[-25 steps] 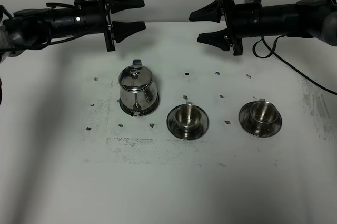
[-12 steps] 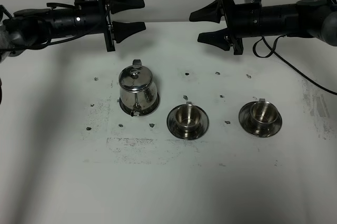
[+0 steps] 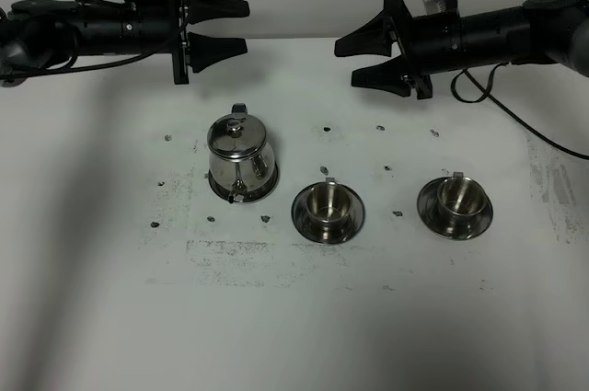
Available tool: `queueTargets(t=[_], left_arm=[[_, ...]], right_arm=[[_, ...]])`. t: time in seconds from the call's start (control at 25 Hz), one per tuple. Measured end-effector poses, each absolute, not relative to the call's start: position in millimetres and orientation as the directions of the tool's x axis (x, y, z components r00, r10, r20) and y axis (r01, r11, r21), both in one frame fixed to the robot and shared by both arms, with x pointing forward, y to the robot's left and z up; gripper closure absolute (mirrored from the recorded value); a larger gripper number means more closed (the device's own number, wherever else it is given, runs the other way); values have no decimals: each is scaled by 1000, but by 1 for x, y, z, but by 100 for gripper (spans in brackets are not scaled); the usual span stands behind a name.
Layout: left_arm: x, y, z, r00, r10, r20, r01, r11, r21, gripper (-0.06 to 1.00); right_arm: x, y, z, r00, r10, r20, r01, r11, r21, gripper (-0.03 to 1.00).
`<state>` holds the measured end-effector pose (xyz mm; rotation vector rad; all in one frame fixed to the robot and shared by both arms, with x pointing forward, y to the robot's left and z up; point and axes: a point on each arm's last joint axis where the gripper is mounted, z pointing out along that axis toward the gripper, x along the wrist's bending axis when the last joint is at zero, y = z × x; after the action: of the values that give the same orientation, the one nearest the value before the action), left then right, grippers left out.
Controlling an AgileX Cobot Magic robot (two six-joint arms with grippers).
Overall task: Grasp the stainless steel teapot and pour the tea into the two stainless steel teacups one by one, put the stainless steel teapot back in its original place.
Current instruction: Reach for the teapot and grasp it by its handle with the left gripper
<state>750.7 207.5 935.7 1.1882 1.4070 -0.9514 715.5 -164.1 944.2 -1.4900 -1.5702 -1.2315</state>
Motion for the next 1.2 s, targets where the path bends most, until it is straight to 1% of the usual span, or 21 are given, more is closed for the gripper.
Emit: queueTargets(t=[0.16, 0.28, 0.44, 0.52, 0.68, 0.92, 1.12, 1.2], left_arm=[[748, 211, 952, 32, 217, -976, 979, 187, 74, 41], [745, 212, 963, 50, 250, -967, 980, 176, 96, 41], [744, 215, 969, 41, 261, -965, 979, 182, 91, 41], [744, 217, 967, 36, 276, -961, 980, 179, 88, 41], [743, 219, 965, 34, 306, -952, 982, 168, 89, 41], [743, 219, 964, 34, 316, -948, 982, 164, 90, 41], [743, 219, 964, 34, 316, -948, 982, 164, 90, 41], [743, 219, 964, 39, 317, -948, 982, 162, 95, 41]], right_arm=[[710, -183, 978, -235, 439, 867, 958, -45, 282, 42], [703, -202, 1005, -278, 523, 806, 942, -17, 335, 43], [690, -230, 1035, -299, 680, 670, 926, 35, 377, 43], [682, -240, 1049, -310, 760, 571, 916, 78, 394, 43], [661, -257, 1083, -265, 887, 378, 910, 100, 403, 43], [605, -280, 1149, -157, 978, 140, 872, 71, 484, 43], [539, -289, 1199, -91, 994, 64, 807, 35, 590, 46], [511, -290, 1207, -73, 996, 57, 790, 23, 612, 47]])
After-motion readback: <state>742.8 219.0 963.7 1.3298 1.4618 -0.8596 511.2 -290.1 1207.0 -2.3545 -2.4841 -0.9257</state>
